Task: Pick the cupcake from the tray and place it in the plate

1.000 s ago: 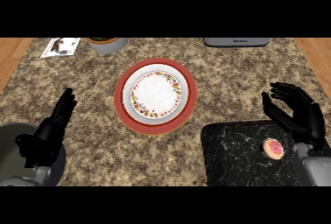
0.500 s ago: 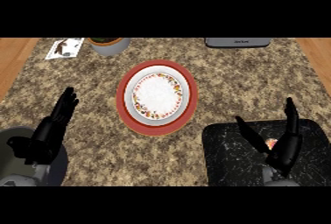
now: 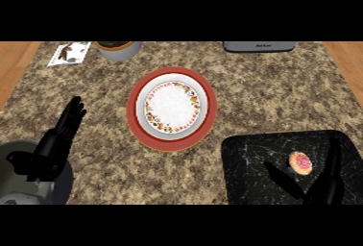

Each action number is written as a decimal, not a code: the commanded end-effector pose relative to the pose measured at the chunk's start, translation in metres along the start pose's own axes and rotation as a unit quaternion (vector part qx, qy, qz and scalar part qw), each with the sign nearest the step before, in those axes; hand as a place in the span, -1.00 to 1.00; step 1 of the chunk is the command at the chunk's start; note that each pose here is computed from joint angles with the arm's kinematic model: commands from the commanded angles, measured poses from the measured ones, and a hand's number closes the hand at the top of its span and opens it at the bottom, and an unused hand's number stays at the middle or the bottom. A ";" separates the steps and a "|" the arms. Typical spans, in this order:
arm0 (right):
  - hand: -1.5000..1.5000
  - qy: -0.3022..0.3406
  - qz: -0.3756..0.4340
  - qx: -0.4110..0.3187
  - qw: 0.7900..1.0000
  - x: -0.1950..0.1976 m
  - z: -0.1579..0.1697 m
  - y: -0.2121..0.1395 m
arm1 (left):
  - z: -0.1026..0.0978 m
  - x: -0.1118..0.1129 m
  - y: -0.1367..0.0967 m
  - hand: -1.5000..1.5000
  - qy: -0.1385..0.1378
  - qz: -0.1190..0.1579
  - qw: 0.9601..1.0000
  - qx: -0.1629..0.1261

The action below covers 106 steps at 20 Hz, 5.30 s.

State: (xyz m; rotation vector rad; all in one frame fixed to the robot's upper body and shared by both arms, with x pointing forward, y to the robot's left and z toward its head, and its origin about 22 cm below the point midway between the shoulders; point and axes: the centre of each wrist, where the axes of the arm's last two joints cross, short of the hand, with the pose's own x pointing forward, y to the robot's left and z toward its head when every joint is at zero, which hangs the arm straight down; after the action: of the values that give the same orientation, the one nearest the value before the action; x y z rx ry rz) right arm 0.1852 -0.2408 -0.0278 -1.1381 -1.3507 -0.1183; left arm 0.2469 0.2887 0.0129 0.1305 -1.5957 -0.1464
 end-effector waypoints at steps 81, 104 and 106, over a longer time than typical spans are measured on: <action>1.00 -0.249 0.171 0.110 0.947 0.142 0.033 -0.089 | -0.011 -0.015 0.020 0.00 0.034 -0.009 0.999 0.008; 1.00 -0.257 0.128 0.200 0.937 0.264 0.014 0.092 | -0.015 -0.026 -0.002 0.00 0.040 -0.010 0.999 -0.014; 1.00 -0.250 0.130 0.206 0.937 0.268 0.012 0.107 | -0.010 -0.032 0.014 0.00 0.029 -0.006 0.999 -0.019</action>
State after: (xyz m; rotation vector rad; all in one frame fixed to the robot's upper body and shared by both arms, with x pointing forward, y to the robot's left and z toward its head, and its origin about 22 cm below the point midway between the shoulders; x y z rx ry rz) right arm 0.3018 -0.0565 0.1229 -1.0145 -1.5623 0.6645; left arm 0.2692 0.2851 0.0066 0.0996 -1.6069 -0.1926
